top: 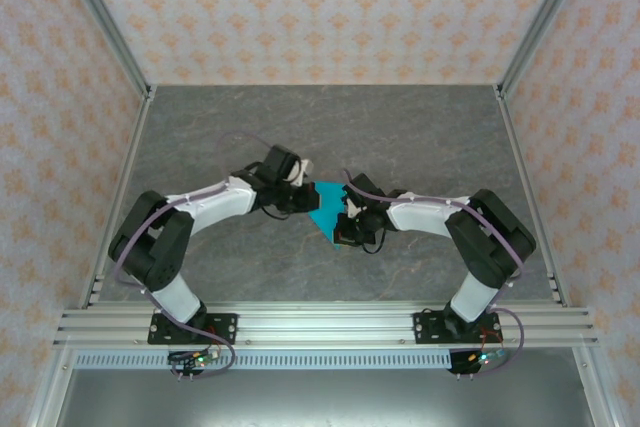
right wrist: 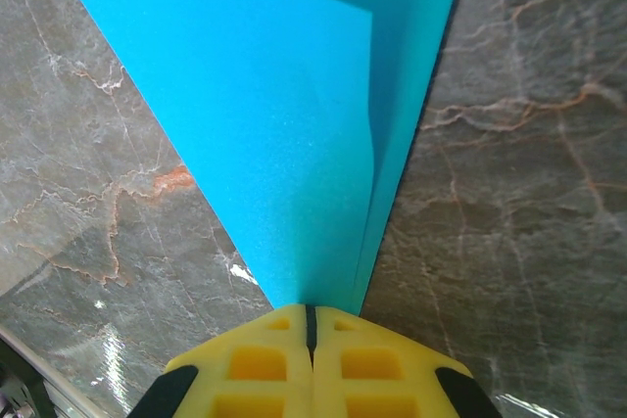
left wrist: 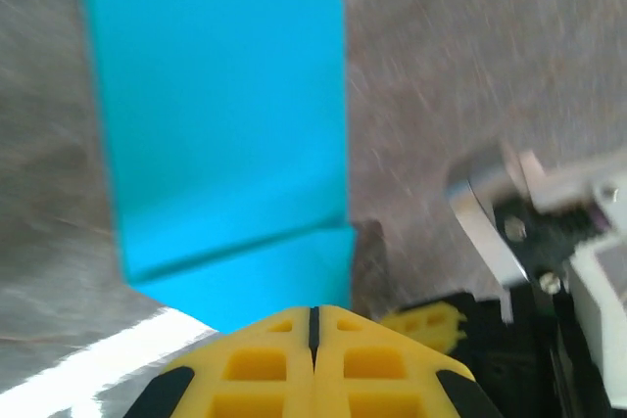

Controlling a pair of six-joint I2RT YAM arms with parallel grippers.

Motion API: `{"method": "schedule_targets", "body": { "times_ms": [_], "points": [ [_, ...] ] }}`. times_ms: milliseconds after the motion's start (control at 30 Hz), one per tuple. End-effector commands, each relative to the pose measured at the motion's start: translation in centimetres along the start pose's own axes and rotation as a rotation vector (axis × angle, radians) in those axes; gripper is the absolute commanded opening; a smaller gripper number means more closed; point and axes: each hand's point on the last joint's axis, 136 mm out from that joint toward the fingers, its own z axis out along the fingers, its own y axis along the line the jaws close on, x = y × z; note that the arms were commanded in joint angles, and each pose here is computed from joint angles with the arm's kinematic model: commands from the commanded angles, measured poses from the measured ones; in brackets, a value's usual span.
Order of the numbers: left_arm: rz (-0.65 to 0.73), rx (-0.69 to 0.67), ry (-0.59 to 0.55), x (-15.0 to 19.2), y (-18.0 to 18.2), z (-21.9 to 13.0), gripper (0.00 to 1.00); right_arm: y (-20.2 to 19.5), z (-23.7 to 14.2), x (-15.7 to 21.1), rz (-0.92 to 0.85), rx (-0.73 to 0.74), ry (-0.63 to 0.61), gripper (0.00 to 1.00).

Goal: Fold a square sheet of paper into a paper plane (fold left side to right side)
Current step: Third fold the triangle at the center of the table.

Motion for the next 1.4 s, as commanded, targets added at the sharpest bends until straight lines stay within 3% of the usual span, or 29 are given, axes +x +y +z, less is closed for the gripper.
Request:
{"method": "schedule_targets", "body": {
  "times_ms": [0, 467, 833, 967, 1367],
  "points": [
    [-0.056, -0.033, 0.017, 0.8, 1.6, 1.7, 0.01, -7.7, 0.7, 3.2, 0.078, 0.302, 0.079, 0.0],
    [-0.072, -0.085, 0.049, 0.3, 3.3, 4.8, 0.01, -6.5, 0.2, 2.7, 0.061, 0.26, 0.056, 0.0],
    [-0.096, -0.158, 0.081, 2.9, 5.7, 5.1, 0.01, 0.6, -3.2, -0.8, 0.064, 0.036, -0.113, 0.0],
    [-0.095, -0.169, 0.08, 3.1, 5.8, 5.3, 0.01, 2.4, -2.7, -1.4, 0.067, 0.014, -0.13, 0.0],
    [-0.094, -0.194, 0.08, 3.0, 6.1, 5.3, 0.01, 2.8, 0.6, -2.9, 0.098, 0.041, -0.094, 0.0]
  ]
}}
